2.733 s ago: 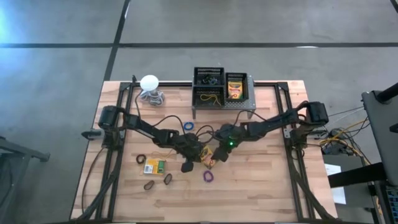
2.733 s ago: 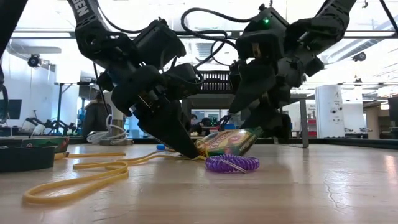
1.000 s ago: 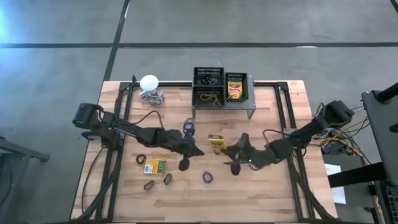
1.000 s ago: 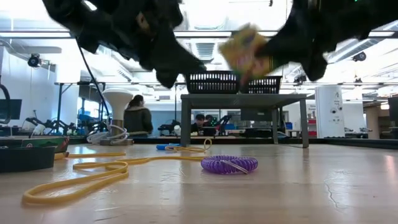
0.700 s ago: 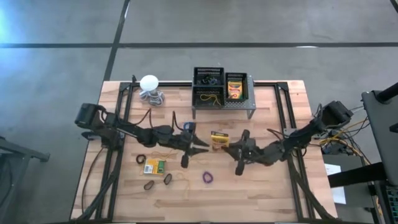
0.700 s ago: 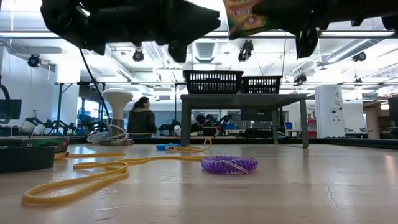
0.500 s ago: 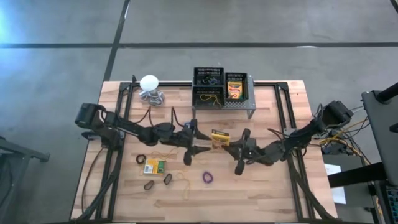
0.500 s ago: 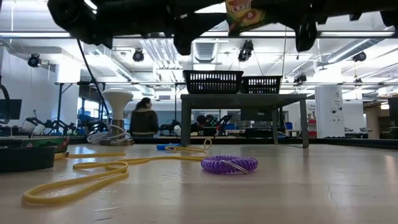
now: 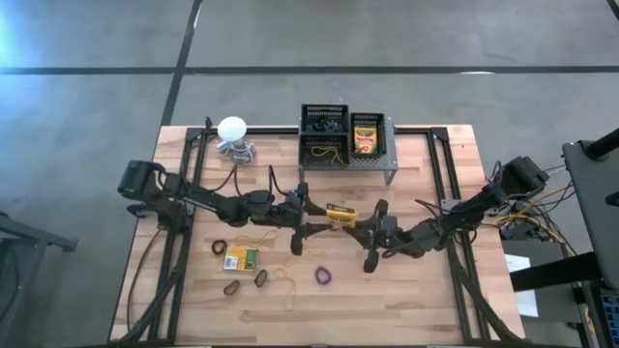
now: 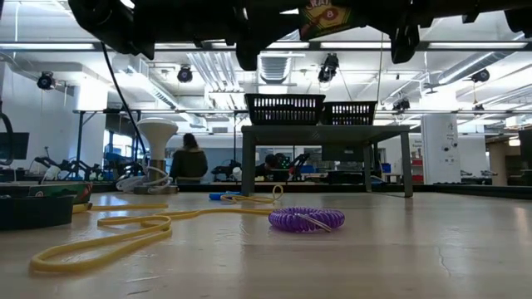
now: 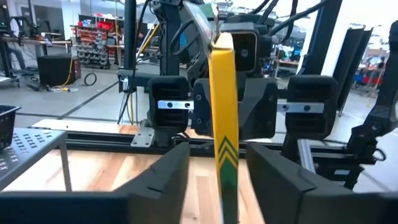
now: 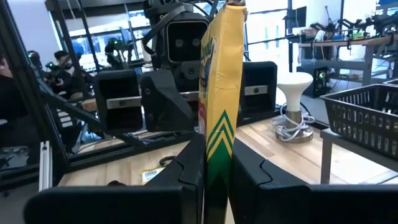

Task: Pick & Place Office Desk Supplies
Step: Put the top yellow crayon box into the right black bin

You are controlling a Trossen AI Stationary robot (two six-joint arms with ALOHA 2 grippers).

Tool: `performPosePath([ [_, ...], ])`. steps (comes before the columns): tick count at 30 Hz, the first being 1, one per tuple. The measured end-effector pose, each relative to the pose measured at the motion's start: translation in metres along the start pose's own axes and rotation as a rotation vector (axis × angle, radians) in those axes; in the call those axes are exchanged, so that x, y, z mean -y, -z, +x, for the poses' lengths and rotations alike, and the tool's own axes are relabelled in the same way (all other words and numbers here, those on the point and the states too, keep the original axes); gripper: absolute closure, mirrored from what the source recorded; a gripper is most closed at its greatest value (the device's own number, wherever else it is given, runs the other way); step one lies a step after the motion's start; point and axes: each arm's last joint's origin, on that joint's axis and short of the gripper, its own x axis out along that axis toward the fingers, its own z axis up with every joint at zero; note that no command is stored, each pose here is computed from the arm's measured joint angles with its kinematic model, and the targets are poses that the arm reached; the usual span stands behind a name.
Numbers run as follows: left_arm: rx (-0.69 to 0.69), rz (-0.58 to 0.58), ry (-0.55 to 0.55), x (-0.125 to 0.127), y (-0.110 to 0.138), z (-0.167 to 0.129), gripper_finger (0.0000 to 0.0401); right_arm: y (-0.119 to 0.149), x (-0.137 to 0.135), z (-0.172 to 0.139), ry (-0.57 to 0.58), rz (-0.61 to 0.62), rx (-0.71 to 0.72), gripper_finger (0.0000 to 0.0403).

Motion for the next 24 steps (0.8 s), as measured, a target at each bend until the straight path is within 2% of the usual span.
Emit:
performPosePath([
  [7, -0.01, 0.009, 0.009, 0.0011, -0.0001, 0.0009, 0.0338, -0.0001, 0.0011, 0.0008, 0.005, 0.003, 0.001, 0.0361],
  [12, -0.01, 0.017, 0.013, 0.0013, -0.0001, 0.0009, 0.0365, 0.0, 0.0013, 0.0009, 0.007, 0.003, 0.001, 0.0352],
  [15, -0.011, 0.024, 0.024, 0.0016, -0.0001, 0.0009, 0.0351, 0.0, 0.0015, 0.001, 0.007, 0.007, 0.001, 0.035],
  [21, -0.008, 0.02, 0.036, 0.0021, -0.0011, 0.0013, 0.0257, 0.0001, 0.0014, 0.0011, 0.006, 0.007, 0.0, 0.035],
  [24, 0.004, 0.005, 0.037, 0.0025, -0.0046, 0.005, 0.0225, 0.0001, 0.0014, 0.0011, 0.006, 0.007, 0.0, 0.0349],
])
